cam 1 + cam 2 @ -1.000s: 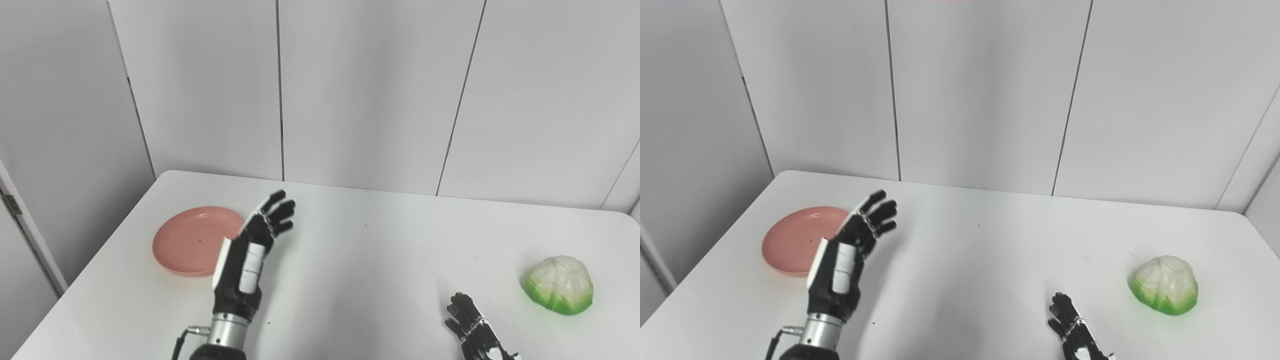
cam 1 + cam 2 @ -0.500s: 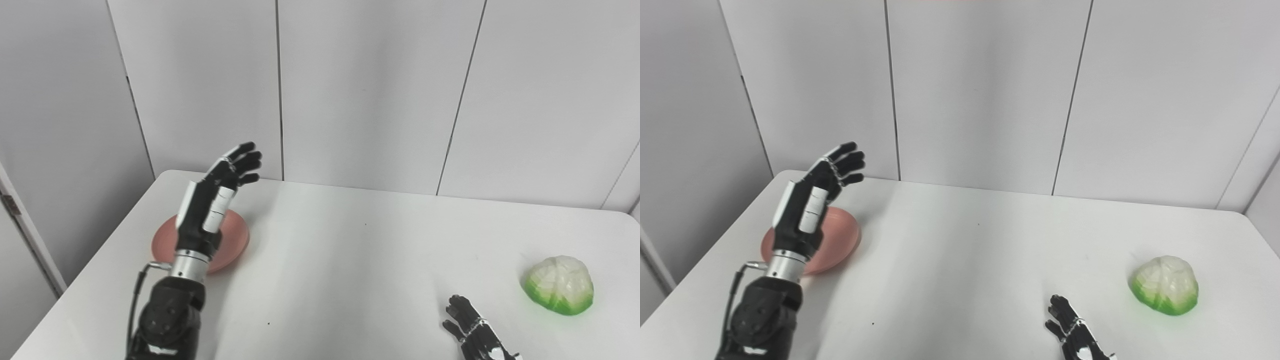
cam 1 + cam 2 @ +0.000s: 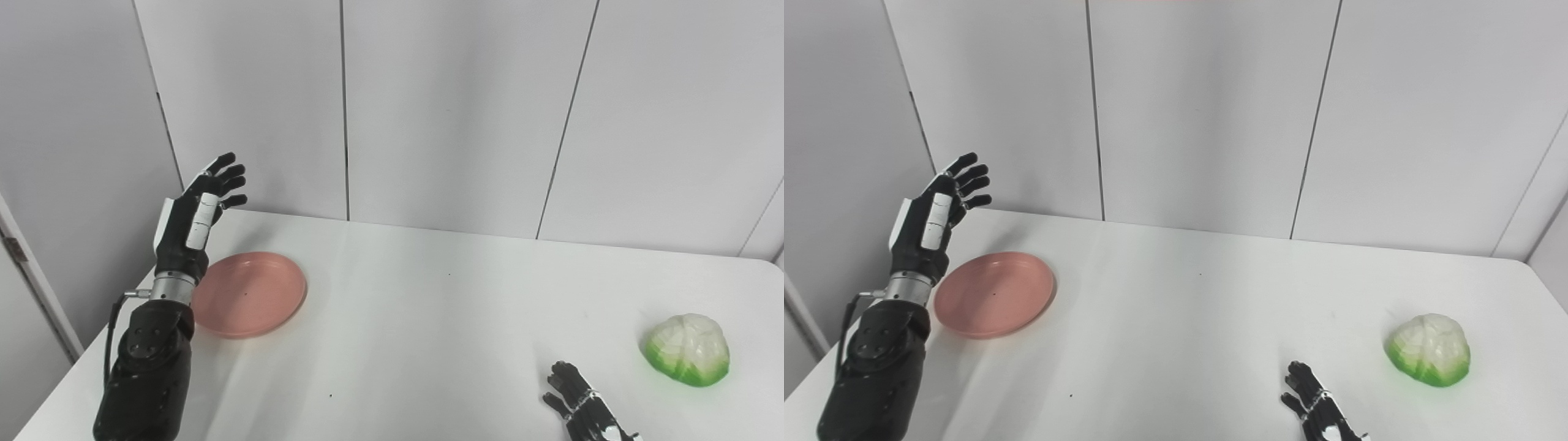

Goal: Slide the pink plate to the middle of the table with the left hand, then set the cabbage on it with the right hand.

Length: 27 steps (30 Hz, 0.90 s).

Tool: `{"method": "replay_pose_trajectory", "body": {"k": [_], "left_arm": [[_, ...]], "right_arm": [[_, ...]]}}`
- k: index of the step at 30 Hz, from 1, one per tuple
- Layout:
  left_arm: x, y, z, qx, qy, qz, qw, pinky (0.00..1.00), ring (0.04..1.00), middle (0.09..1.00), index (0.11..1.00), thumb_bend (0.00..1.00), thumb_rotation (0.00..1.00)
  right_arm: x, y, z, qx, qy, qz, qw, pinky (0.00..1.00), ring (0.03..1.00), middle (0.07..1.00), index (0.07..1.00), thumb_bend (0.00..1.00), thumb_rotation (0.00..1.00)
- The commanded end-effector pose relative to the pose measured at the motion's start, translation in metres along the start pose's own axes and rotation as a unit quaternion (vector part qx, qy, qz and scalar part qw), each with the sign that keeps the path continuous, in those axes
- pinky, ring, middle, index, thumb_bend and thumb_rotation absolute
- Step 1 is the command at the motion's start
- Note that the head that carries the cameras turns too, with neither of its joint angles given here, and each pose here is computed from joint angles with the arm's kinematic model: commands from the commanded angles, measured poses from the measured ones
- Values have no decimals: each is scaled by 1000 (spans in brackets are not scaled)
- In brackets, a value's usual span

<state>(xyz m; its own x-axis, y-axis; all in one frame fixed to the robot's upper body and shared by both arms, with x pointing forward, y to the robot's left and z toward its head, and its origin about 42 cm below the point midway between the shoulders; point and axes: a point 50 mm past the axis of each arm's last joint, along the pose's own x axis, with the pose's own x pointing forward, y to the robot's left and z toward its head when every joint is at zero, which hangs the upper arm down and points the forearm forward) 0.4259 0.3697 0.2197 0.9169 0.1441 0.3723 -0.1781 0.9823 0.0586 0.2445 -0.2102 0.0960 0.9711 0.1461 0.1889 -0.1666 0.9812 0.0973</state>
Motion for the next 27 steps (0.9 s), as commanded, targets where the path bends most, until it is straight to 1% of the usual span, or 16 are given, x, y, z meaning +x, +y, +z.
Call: {"method": "replay_pose_trajectory", "body": {"k": [1,4,6,8,9,11,12,14,17,19,20,21,22,25,26,27], "left_arm": [[26,15,23,9,-56,7,998,693,811,826,816,1000,879],[31,29,13,5,-43,22,999,742,826,844,822,983,859],[34,36,9,-1,-36,34,999,750,829,845,825,977,853],[34,42,8,-4,-30,47,998,732,825,834,826,980,842],[35,46,7,-5,-25,55,998,740,835,846,833,970,842],[37,54,4,-2,-19,69,997,721,829,839,822,981,834],[37,58,2,1,-15,74,997,706,827,834,820,972,841],[38,68,-5,2,-1,82,997,717,837,843,833,925,868],[37,77,-18,-28,29,89,995,754,849,851,832,907,848],[36,79,-26,-51,46,92,993,800,863,851,833,911,807],[35,81,-31,-53,55,92,993,800,864,852,832,910,799],[33,83,-35,-53,65,92,992,770,863,851,835,901,800],[31,85,-38,-51,73,90,992,760,866,856,838,889,806],[30,88,-45,-50,87,85,991,759,882,873,856,848,825],[29,88,-49,-58,95,85,990,757,872,857,846,863,804],[29,89,-52,-63,103,86,989,783,877,856,844,883,789]], "right_arm": [[-17,-14,-18,-3,51,-27,998,859,897,893,843,857,1000],[-17,-14,-18,-6,51,-29,998,845,886,884,834,868,1000],[-17,-14,-17,-6,51,-29,998,842,885,882,832,870,1000],[-17,-15,-17,-5,51,-29,998,842,883,881,831,872,1000],[-17,-15,-17,-5,51,-29,998,844,884,881,831,872,999],[-18,-16,-17,-4,52,-29,998,847,885,882,831,872,996],[-18,-16,-17,-4,52,-28,998,848,886,883,831,872,996],[-18,-16,-17,-3,51,-28,998,847,887,884,831,869,995],[-19,-17,-16,-5,51,-29,998,842,885,883,832,864,999],[-20,-18,-16,-5,52,-31,998,839,883,882,833,862,999],[-20,-18,-16,-5,52,-32,998,838,881,880,831,862,999],[-20,-19,-15,-5,53,-32,998,839,879,877,829,859,997],[-20,-19,-15,-5,53,-32,998,841,879,876,829,857,996],[-20,-19,-15,-4,54,-33,998,843,878,876,828,854,995],[-20,-20,-15,-3,55,-33,998,841,879,877,827,855,993],[-21,-20,-15,-2,55,-34,998,841,879,876,826,856,991]]}}
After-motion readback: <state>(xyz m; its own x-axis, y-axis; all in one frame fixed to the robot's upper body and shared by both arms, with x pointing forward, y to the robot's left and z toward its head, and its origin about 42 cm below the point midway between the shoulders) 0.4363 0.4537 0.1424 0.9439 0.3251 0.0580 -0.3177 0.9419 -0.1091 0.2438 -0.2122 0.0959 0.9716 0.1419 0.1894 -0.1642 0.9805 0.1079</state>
